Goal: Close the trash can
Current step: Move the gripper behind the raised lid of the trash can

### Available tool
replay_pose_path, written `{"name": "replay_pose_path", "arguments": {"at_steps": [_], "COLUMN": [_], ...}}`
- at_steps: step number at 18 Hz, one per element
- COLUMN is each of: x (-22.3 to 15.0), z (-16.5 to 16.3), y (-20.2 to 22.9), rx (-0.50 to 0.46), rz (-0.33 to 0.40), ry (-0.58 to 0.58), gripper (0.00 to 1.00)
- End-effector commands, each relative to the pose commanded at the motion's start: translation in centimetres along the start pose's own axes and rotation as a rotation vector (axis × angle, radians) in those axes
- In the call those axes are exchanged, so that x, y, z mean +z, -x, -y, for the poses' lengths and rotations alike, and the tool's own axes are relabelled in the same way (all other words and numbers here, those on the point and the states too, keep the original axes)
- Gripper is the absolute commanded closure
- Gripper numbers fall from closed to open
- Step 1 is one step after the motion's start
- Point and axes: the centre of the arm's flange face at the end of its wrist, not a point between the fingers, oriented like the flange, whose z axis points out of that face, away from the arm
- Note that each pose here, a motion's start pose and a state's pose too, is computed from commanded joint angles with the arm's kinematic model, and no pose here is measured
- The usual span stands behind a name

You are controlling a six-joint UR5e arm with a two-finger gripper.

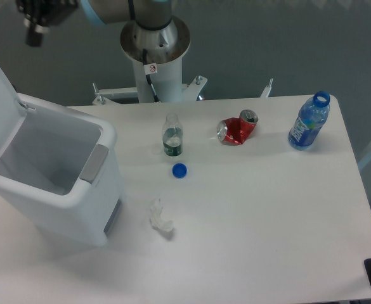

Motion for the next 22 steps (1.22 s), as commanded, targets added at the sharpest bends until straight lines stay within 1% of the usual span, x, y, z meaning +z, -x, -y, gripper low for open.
{"name": "replay_pose_path", "arguments": {"at_steps": [2, 5, 10, 15, 17, 22], "x": [0.8, 1.2, 3.1, 4.6, 4.4, 4.4], "z": [0.5, 1.2, 1.7, 3.3, 3.9, 4.3], "y": [-0.4, -2.1, -2.3, -2.3, -2.3, -1.9], "rx": [0.018, 0.057, 0.069, 0.089, 0.091, 0.083], "rz": [-0.025, -0.058, -0.092, -0.102, -0.093, -0.082], "ry": [-0.012, -0.016, 0.001, -0.013, -0.027, -0.03], "gripper": [0.93, 0.93, 0.93, 0.93, 0.93, 0.93]}}
